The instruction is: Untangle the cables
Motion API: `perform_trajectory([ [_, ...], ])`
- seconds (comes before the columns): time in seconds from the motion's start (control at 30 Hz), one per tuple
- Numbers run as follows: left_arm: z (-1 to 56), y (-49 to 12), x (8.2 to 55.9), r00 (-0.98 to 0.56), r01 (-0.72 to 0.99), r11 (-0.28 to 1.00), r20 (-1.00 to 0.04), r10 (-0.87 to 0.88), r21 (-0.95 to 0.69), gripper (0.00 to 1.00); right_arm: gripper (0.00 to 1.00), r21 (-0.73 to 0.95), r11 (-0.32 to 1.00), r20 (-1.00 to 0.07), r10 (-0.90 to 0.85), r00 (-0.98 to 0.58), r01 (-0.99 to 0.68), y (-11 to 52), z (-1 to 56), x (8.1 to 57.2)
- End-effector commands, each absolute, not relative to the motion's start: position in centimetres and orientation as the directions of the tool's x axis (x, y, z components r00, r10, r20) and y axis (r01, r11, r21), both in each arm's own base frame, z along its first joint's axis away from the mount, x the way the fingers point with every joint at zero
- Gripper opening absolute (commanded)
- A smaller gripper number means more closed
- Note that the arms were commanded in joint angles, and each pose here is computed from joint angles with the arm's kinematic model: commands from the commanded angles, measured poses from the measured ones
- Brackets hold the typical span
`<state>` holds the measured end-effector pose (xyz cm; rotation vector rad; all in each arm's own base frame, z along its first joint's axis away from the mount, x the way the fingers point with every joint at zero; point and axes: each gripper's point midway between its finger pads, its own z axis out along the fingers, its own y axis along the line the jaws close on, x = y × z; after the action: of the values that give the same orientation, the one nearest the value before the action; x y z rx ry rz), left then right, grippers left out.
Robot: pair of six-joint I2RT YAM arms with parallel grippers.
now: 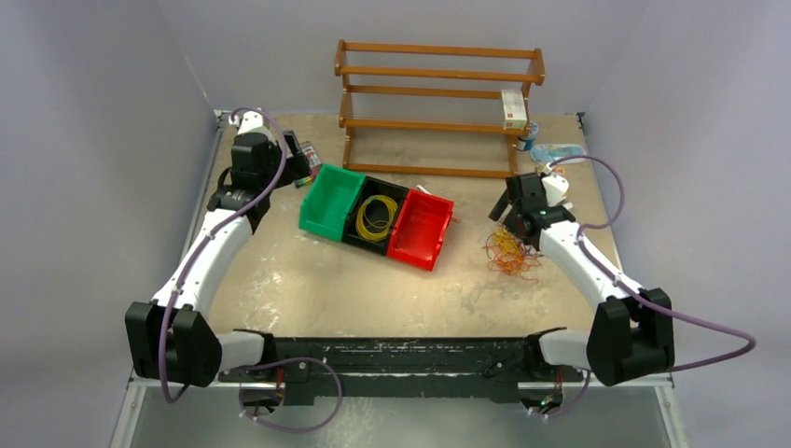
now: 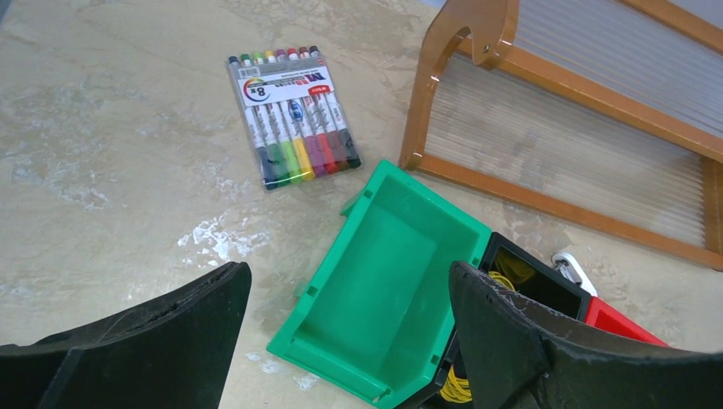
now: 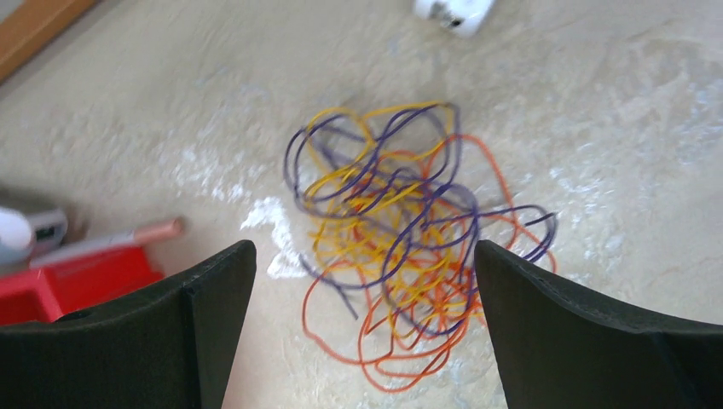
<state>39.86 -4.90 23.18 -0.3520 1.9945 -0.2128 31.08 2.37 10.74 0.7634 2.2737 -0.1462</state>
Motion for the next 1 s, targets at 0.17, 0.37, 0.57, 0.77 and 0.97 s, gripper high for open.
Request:
perform_trajectory([
  [0.17, 25.3, -5.5, 40.8, -0.350, -0.105, 0.932, -0.864, -0.362, -0.348, 0.86, 0.99, 0.246, 0.775, -0.658, 0.575, -0.487, 0.582, -1.2, 10.4, 33.7],
  [0.37, 24.8, -5.8, 40.9, -0.366, -0.099, 0.932, -0.858, -0.361, -0.349, 0.86, 0.99, 0.283, 0.809, -0.580, 0.572, -0.580, 0.515, 1.0, 8.0, 33.8],
  [0.57, 24.2, -6.6, 41.3, -0.398, -0.069, 0.930, -0.845, -0.358, -0.361, 0.86, 0.96, 0.265, 0.858, -0.544, 0.510, -0.667, 0.440, 2.3, 6.1, 33.7],
  [0.77, 23.8, -6.9, 41.4, -0.413, -0.060, 0.929, -0.839, -0.356, -0.365, 0.86, 0.96, 0.195, 0.916, -0.555, 0.398, -0.730, 0.351, 6.4, 6.5, 32.4],
  [0.97, 23.5, -7.1, 41.4, -0.426, -0.052, 0.931, -0.836, -0.347, -0.360, 0.85, 0.90, 0.227, 0.962, -0.535, 0.251, -0.807, 0.148, 12.9, 6.8, 29.9],
])
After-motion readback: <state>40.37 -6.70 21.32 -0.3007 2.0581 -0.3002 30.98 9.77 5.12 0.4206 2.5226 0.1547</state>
